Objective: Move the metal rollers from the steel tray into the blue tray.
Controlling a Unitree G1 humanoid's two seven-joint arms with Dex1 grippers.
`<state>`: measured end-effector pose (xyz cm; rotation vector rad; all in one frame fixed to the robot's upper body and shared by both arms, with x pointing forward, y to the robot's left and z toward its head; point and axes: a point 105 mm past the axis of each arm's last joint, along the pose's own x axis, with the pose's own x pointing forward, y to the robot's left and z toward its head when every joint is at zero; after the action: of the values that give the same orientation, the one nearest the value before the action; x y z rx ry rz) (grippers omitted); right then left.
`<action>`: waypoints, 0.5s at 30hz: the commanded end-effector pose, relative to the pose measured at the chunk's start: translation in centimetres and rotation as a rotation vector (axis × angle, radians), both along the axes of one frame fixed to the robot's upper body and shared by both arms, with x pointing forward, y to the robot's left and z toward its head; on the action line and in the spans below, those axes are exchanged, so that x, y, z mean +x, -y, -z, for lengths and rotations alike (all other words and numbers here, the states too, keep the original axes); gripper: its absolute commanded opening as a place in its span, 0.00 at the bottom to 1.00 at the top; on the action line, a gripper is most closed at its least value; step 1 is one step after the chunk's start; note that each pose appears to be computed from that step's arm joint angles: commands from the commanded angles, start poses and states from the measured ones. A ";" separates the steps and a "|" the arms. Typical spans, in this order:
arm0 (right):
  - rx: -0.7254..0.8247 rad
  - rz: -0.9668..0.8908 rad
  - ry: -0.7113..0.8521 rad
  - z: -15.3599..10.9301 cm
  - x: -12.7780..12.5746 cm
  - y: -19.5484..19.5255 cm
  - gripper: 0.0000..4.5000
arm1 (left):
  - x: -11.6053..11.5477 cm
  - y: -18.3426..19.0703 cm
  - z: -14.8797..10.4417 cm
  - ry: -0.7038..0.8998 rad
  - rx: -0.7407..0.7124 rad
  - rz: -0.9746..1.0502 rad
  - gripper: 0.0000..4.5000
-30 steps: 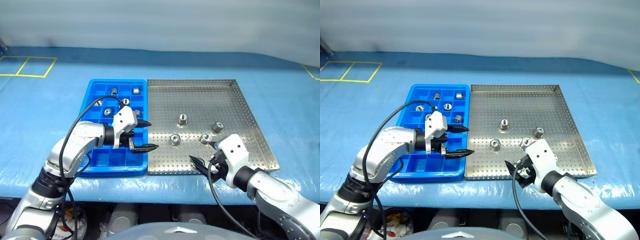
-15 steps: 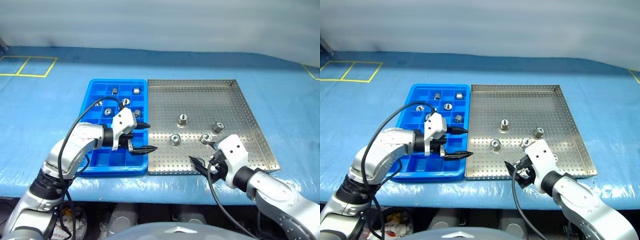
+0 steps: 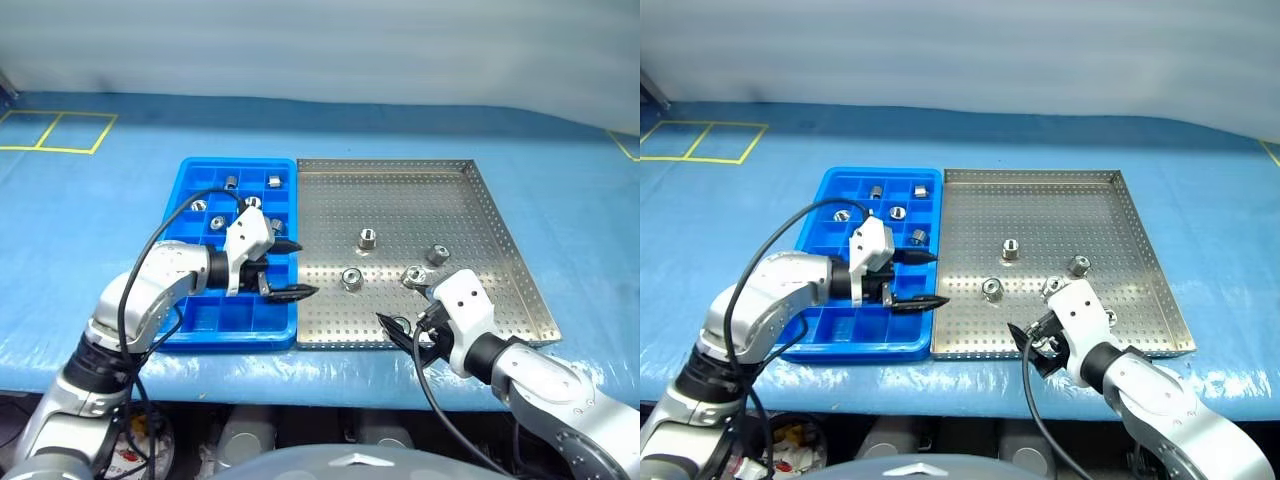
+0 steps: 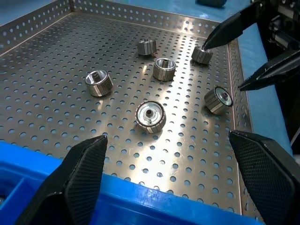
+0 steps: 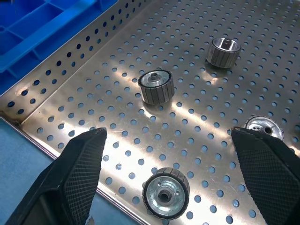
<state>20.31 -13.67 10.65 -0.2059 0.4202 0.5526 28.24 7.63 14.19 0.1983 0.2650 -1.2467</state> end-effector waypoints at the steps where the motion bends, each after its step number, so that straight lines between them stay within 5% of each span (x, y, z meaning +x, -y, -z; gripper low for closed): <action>1: 0.012 -0.023 0.061 -1.2 0.0 -0.7 0.99 | 0.6 1.4 -2.2 0.050 -0.011 0.026 1.00; 15: 0.032 0.030 0.102 -1.4 0.3 -0.8 0.99 | 8.0 9.4 -2.6 0.096 0.044 -0.019 1.00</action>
<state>20.73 -13.30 10.89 -0.1857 0.3764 0.5148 35.38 -1.40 16.35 0.2721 0.2385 -1.2375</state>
